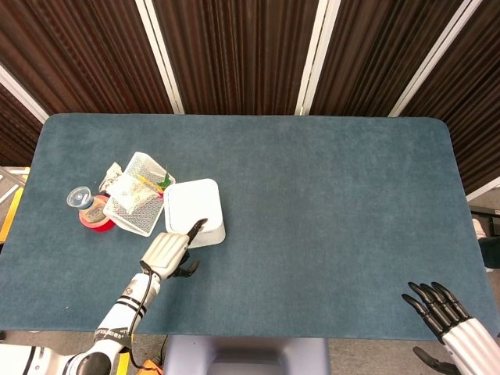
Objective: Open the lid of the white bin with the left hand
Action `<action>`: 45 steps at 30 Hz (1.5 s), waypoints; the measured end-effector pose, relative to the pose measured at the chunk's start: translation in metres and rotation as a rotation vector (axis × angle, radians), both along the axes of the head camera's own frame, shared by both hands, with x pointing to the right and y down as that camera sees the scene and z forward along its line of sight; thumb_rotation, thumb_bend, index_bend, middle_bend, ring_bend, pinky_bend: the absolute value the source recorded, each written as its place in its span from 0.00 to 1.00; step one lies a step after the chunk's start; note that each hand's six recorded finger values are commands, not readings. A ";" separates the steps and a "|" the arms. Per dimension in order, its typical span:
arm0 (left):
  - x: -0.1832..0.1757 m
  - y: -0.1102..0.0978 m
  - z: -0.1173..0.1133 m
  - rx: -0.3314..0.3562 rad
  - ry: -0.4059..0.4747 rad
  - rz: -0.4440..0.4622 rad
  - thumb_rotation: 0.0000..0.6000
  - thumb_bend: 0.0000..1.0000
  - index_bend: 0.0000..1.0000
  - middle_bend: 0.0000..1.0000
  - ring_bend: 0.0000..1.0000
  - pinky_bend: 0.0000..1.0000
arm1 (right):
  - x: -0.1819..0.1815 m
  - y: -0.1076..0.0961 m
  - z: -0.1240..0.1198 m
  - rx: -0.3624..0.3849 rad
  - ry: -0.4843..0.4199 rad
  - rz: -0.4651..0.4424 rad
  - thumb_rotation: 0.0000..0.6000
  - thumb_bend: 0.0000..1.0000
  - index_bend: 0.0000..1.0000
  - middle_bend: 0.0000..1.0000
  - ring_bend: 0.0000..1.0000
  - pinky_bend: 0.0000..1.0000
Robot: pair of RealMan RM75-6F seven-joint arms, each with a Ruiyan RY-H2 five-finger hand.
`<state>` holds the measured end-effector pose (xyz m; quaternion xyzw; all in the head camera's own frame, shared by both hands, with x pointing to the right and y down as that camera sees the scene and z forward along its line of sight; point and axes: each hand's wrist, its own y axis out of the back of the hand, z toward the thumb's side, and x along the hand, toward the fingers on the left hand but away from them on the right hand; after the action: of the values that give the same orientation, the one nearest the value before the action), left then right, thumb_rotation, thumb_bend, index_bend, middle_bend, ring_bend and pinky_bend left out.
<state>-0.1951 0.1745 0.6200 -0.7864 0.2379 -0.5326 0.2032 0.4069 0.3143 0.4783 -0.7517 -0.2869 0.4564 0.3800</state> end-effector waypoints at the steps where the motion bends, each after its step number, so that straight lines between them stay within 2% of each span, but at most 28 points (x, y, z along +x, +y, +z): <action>1: -0.001 0.001 0.001 -0.007 -0.005 0.003 1.00 0.44 0.00 1.00 1.00 1.00 | 0.000 0.000 0.000 0.000 0.000 0.000 1.00 0.31 0.00 0.00 0.00 0.00; 7: -0.004 0.009 0.011 -0.066 -0.024 0.023 1.00 0.44 0.00 1.00 1.00 1.00 | 0.000 0.001 0.000 -0.001 0.002 0.000 1.00 0.31 0.00 0.00 0.00 0.00; 12: -0.001 0.009 0.009 -0.059 -0.001 0.023 1.00 0.44 0.00 1.00 0.99 1.00 | 0.000 0.000 0.000 0.000 0.004 0.002 1.00 0.31 0.00 0.00 0.00 0.00; 16: 0.005 0.004 -0.005 -0.008 0.062 0.019 1.00 0.45 0.00 0.90 0.91 1.00 | 0.001 0.000 0.000 0.000 0.005 0.004 1.00 0.31 0.00 0.00 0.00 0.00; 20: 0.004 0.000 -0.029 0.078 0.129 0.036 1.00 0.45 0.00 0.78 0.83 1.00 | 0.000 0.001 0.000 0.001 0.008 0.000 1.00 0.31 0.00 0.00 0.00 0.00; 24: -0.011 -0.001 -0.052 0.165 0.145 0.057 1.00 0.45 0.00 0.69 0.73 0.98 | -0.001 0.002 0.002 0.000 0.016 -0.005 1.00 0.31 0.00 0.00 0.00 0.00; 26: -0.021 0.002 -0.061 0.202 0.146 0.064 1.00 0.45 0.00 0.62 0.64 0.89 | -0.002 0.003 0.002 -0.002 0.020 -0.008 1.00 0.31 0.00 0.00 0.00 0.00; 28: -0.032 0.007 -0.066 0.228 0.143 0.072 1.00 0.44 0.00 0.49 0.49 0.69 | -0.003 0.004 0.003 -0.002 0.024 -0.009 1.00 0.31 0.00 0.00 0.00 0.00; 30: -0.046 0.016 -0.071 0.254 0.129 0.084 1.00 0.45 0.00 0.31 0.28 0.40 | -0.003 0.004 0.004 -0.002 0.027 -0.008 1.00 0.31 0.00 0.00 0.00 0.00; 33: -0.077 0.036 -0.073 0.296 0.073 0.103 1.00 0.45 0.00 0.10 0.07 0.16 | -0.003 0.004 0.005 -0.004 0.033 -0.006 1.00 0.31 0.00 0.00 0.00 0.00; 35: -0.104 0.050 -0.072 0.340 0.012 0.106 1.00 0.44 0.00 0.03 0.01 0.09 | -0.003 0.004 0.006 -0.004 0.035 -0.006 1.00 0.31 0.00 0.00 0.00 0.00; 37: -0.130 0.064 -0.071 0.377 -0.049 0.095 1.00 0.44 0.00 0.00 0.00 0.06 | -0.004 0.005 0.006 -0.004 0.038 -0.008 1.00 0.31 0.00 0.00 0.00 0.00; 40: -0.172 0.091 -0.065 0.416 -0.145 0.070 1.00 0.43 0.00 0.00 0.00 0.03 | -0.005 0.005 0.008 -0.007 0.044 -0.010 1.00 0.31 0.00 0.00 0.00 0.00; 42: -0.201 0.117 -0.063 0.422 -0.216 0.051 1.00 0.43 0.00 0.00 0.00 0.02 | -0.006 0.006 0.009 -0.009 0.046 -0.013 1.00 0.31 0.00 0.00 0.00 0.00; 45: -0.222 0.145 -0.071 0.455 -0.277 0.039 1.00 0.43 0.00 0.00 0.00 0.02 | -0.008 0.007 0.011 -0.014 0.048 -0.021 1.00 0.31 0.00 0.00 0.00 0.00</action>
<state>-0.4171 0.3195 0.5490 -0.6444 0.3063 -0.5639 0.4158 0.3992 0.3214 0.4891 -0.7461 -0.2665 0.4722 0.3864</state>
